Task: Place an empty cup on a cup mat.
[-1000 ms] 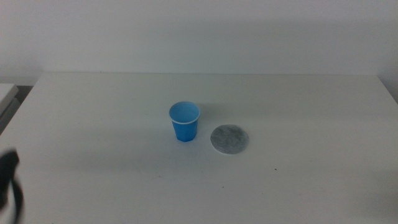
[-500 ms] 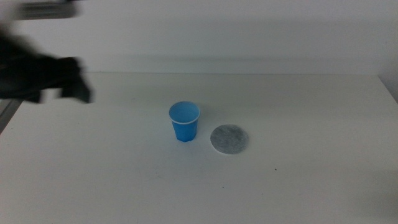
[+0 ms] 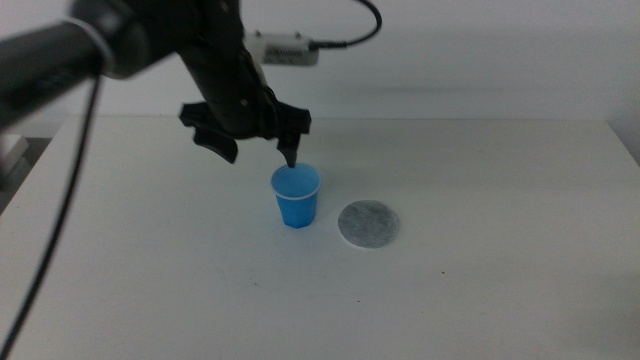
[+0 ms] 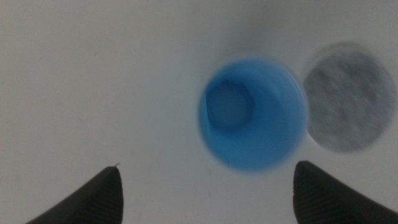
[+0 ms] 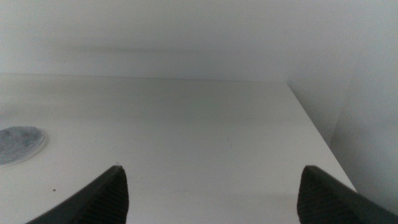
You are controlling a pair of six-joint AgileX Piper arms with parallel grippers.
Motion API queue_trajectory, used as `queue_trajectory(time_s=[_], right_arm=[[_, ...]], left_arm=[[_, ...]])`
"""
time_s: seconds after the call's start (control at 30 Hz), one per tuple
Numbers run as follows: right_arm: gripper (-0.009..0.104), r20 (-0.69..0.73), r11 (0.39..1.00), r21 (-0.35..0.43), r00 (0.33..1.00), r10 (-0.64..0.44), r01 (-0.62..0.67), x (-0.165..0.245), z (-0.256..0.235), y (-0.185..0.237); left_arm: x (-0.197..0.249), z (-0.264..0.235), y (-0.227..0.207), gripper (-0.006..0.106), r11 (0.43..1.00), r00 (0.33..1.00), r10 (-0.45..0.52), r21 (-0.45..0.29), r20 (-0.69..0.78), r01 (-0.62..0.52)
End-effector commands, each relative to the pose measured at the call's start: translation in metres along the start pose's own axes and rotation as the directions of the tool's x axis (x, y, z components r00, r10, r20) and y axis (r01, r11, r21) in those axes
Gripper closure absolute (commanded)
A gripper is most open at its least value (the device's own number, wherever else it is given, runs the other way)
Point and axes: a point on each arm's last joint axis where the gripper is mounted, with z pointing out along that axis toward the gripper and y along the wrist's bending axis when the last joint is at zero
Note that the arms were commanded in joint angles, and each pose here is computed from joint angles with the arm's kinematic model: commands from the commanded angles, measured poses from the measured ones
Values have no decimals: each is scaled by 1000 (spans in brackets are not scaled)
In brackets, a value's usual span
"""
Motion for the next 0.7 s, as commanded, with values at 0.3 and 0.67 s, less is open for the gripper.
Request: queue_trajectory(time_s=[0.3,0.67], right_arm=[[2,10,1000,0,1000,-10,10,0,0,0],[2,10,1000,0,1000,-10,10,0,0,0]], left_arm=[[-14,78,2,7,999,1000,-18,-27,7,18],[-11,85,-5,80,998,997,-52,22,-60,54]])
